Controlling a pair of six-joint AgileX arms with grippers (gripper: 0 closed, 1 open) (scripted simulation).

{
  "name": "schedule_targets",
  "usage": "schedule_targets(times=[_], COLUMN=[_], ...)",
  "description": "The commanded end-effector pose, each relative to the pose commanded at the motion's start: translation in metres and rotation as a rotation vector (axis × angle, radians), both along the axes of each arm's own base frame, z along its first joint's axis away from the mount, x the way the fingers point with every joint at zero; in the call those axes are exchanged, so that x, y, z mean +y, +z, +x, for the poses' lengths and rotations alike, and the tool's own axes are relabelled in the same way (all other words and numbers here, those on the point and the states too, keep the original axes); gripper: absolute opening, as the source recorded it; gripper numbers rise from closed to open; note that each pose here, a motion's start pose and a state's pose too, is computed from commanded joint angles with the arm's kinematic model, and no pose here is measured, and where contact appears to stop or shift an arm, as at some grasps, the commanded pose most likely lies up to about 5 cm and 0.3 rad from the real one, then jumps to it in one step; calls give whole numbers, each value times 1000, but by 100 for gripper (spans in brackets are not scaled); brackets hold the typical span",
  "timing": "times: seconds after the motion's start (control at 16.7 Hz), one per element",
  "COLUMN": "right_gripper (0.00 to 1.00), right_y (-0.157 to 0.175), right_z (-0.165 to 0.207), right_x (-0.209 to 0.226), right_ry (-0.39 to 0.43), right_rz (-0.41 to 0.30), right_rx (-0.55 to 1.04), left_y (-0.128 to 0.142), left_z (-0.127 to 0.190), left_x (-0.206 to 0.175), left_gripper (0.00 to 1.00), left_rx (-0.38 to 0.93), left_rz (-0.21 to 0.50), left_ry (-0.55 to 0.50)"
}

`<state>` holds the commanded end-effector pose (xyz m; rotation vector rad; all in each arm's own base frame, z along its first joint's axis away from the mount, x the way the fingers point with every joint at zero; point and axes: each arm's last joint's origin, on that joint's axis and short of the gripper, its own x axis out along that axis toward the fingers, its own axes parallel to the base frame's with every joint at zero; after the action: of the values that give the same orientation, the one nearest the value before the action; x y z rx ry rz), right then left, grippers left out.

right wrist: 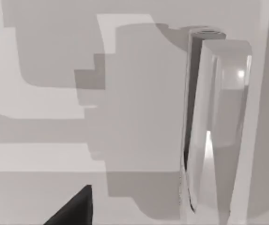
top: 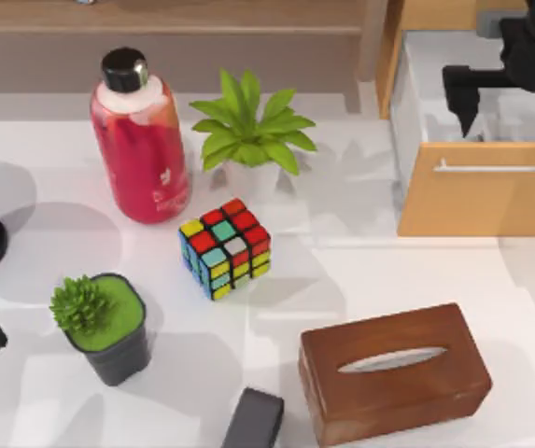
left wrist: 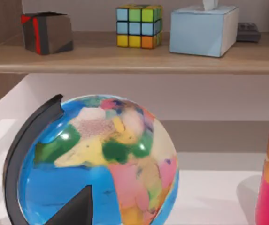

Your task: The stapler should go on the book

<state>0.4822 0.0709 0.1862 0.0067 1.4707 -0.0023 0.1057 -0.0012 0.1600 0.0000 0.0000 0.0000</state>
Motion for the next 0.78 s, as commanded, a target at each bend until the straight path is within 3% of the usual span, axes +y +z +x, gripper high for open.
schedule_targets(times=[0.78], right_gripper=[100], right_y=[-33], right_z=[-1], right_x=[1], right_ry=[1], right_rz=[-3], right_rx=[9], left_y=[0], left_z=[0], left_x=[0], left_gripper=[100], left_rx=[0], left_rz=[0], left_ry=[0])
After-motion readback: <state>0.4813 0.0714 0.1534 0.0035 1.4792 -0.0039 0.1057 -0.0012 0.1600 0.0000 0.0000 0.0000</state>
